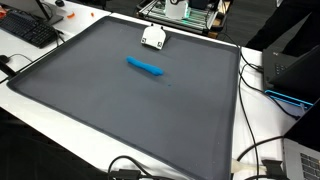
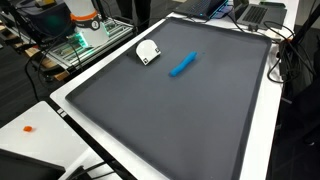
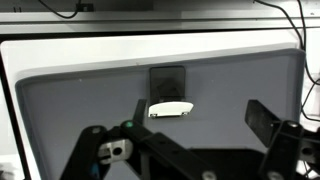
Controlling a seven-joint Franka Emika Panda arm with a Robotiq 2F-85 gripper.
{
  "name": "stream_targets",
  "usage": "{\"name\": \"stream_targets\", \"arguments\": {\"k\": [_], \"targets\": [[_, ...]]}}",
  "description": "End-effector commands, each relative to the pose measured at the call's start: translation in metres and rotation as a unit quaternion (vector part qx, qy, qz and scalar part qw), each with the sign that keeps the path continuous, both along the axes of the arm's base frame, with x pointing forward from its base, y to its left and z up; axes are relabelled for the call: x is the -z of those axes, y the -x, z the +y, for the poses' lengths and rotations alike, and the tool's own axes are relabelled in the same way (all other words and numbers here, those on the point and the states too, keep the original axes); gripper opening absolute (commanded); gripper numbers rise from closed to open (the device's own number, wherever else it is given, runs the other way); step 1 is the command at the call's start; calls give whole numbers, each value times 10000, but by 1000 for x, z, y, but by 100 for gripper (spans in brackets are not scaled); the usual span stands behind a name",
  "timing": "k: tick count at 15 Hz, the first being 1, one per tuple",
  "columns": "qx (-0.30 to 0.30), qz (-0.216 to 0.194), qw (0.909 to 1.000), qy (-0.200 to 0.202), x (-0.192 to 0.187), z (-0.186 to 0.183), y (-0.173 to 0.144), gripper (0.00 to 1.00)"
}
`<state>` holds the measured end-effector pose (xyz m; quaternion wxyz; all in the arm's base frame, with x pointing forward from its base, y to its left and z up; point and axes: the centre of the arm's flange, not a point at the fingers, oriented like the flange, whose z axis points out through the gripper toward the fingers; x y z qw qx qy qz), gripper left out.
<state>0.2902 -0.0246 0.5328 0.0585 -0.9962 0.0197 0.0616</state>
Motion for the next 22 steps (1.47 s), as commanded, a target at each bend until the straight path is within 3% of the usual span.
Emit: {"name": "stream_targets", "arguments": {"k": [1, 4, 8, 12, 15, 17, 22], "targets": [[697, 77, 9970, -323, 32, 22, -27, 100], [1543, 85, 9862, -587, 57, 40, -43, 100], [2584, 301, 9638, -585, 91, 54, -55, 100], [3566, 483, 9319, -447, 119, 61, -61, 100], [4295, 551, 9009, -305, 137, 63, -66, 100], [4561, 637, 8872, -271, 151, 62, -69, 100], [4884, 763, 8692, -131, 185, 57, -77, 100]]}}
